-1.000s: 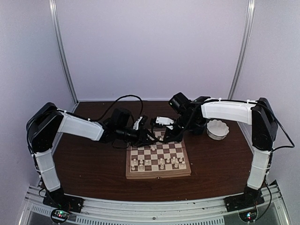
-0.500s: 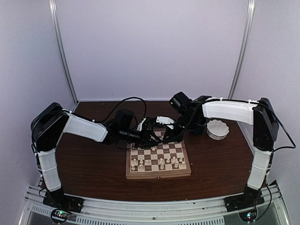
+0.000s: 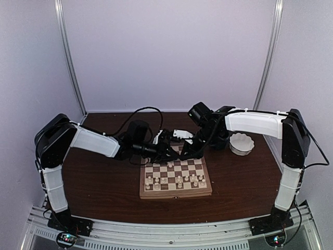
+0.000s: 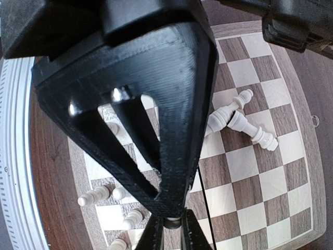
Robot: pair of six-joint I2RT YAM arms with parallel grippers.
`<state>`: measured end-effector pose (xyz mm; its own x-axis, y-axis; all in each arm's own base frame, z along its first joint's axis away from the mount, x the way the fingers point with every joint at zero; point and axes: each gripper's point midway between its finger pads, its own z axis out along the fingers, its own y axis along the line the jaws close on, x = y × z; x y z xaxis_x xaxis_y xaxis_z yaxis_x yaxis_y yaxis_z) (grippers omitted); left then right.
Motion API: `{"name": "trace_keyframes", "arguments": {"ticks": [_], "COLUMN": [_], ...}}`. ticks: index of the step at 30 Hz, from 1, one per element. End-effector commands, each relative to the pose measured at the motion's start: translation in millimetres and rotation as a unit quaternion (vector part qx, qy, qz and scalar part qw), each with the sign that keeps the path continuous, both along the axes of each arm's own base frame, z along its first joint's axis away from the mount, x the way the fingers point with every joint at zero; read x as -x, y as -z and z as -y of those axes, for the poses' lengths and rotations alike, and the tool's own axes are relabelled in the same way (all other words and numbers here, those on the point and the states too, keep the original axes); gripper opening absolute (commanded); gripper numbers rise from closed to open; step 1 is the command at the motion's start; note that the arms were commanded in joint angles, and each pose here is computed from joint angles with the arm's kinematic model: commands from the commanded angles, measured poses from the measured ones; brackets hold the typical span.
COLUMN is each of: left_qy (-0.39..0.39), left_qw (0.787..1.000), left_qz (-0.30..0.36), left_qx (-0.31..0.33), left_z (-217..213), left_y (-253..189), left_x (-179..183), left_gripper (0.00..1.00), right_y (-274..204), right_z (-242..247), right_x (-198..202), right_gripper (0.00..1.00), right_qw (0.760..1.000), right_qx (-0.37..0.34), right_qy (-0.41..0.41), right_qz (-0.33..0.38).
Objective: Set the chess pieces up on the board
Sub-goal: Pass from the right arm to the left, then pass from the left arm to the right
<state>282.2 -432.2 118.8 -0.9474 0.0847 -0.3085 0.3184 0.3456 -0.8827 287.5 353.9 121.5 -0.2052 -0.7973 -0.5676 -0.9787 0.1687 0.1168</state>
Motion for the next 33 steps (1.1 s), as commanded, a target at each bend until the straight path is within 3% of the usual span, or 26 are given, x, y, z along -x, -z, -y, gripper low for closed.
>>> {"name": "trace_keyframes", "arguments": {"ticks": [1, 8, 12, 15, 18, 20, 25, 28, 33], "left_qy": [0.013, 0.013, 0.005, -0.005, -0.016, -0.024, -0.048, -0.054, -0.059], "left_qw": [0.999, 0.999, 0.998, 0.996, 0.992, 0.989, 0.978, 0.974, 0.973], "left_qz": [0.02, 0.016, 0.023, 0.039, 0.071, 0.09, 0.13, 0.139, 0.141], "left_qx": [0.031, 0.039, 0.057, 0.079, 0.106, 0.115, 0.153, 0.168, 0.174], "left_z": [11, 11, 10, 8, 5, 3, -1, -1, 0], "left_y": [-15, -16, -23, -34, -56, -67, -93, -101, -105], "left_x": [-3, -2, -2, -3, -6, -8, -12, -12, -13], "left_gripper": [0.16, 0.05, 0.04, 0.05, 0.05, 0.05, 0.05, 0.05, 0.05], "right_y": [-11, -12, -23, -52, -99, -115, -107, -106, -101], "right_z": [-1, -2, 1, 10, 31, 40, 32, 25, 18], "right_x": [10, 10, 7, 0, -23, -29, -13, -13, -12], "right_gripper": [0.1, 0.11, 0.25, 0.34, 0.43, 0.5, 0.5, 0.5, 0.45], "right_qw": [1.0, 1.0, 1.0, 0.995, 0.966, 0.948, 0.911, 0.887, 0.875], "right_qx": [-0.011, -0.011, -0.019, -0.079, -0.208, -0.255, -0.268, -0.302, -0.307], "right_qy": [-0.015, -0.014, 0.004, 0.039, 0.133, 0.165, 0.174, 0.177, 0.163], "right_qz": [0.001, 0.004, -0.003, -0.035, -0.079, -0.098, -0.26, -0.302, -0.338]}}
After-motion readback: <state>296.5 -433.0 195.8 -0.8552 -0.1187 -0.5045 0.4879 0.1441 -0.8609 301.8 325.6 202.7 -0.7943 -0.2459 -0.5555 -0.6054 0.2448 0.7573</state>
